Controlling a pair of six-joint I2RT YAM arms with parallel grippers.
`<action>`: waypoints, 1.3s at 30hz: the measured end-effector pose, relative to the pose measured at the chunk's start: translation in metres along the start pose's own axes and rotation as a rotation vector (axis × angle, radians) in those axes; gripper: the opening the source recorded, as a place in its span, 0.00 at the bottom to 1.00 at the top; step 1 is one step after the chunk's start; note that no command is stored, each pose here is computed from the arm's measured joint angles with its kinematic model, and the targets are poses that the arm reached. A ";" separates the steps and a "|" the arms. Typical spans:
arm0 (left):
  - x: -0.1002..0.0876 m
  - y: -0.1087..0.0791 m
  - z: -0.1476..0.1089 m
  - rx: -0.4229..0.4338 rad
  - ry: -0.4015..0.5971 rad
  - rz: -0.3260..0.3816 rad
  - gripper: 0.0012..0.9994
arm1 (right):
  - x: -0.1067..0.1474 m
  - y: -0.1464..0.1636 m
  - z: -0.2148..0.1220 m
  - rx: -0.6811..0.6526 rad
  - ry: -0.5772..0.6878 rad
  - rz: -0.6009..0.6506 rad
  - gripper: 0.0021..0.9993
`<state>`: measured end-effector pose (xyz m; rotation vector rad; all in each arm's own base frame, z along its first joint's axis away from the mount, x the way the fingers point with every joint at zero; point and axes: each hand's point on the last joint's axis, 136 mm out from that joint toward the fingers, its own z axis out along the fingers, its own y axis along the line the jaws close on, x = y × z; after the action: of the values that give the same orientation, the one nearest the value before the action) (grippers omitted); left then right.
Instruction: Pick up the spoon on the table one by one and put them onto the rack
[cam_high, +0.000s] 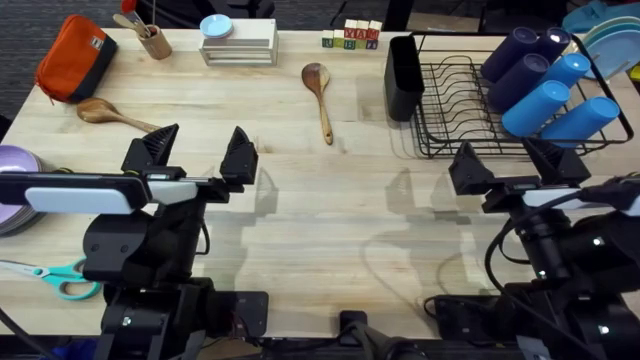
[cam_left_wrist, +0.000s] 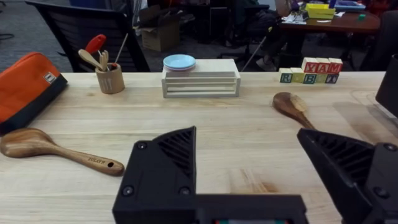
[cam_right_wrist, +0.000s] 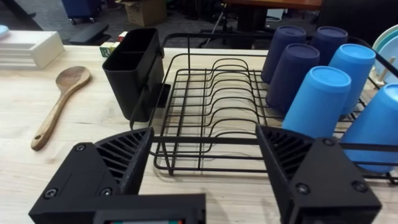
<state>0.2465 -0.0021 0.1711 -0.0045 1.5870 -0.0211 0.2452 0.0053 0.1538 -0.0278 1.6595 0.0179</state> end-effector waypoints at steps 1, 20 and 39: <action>0.000 0.000 0.000 0.000 0.000 0.000 0.99 | 0.001 0.000 0.000 0.000 0.004 0.000 1.00; 0.009 0.000 0.000 0.000 0.040 -0.008 0.99 | 0.004 0.001 -0.001 -0.004 0.024 0.016 1.00; -0.111 -0.001 -0.006 -0.016 0.361 -0.034 0.99 | -0.101 0.004 -0.001 -0.024 0.430 0.040 1.00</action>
<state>0.2427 -0.0013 0.2819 -0.0417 1.9483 -0.0372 0.2527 0.0099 0.2544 -0.0170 2.0895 0.0664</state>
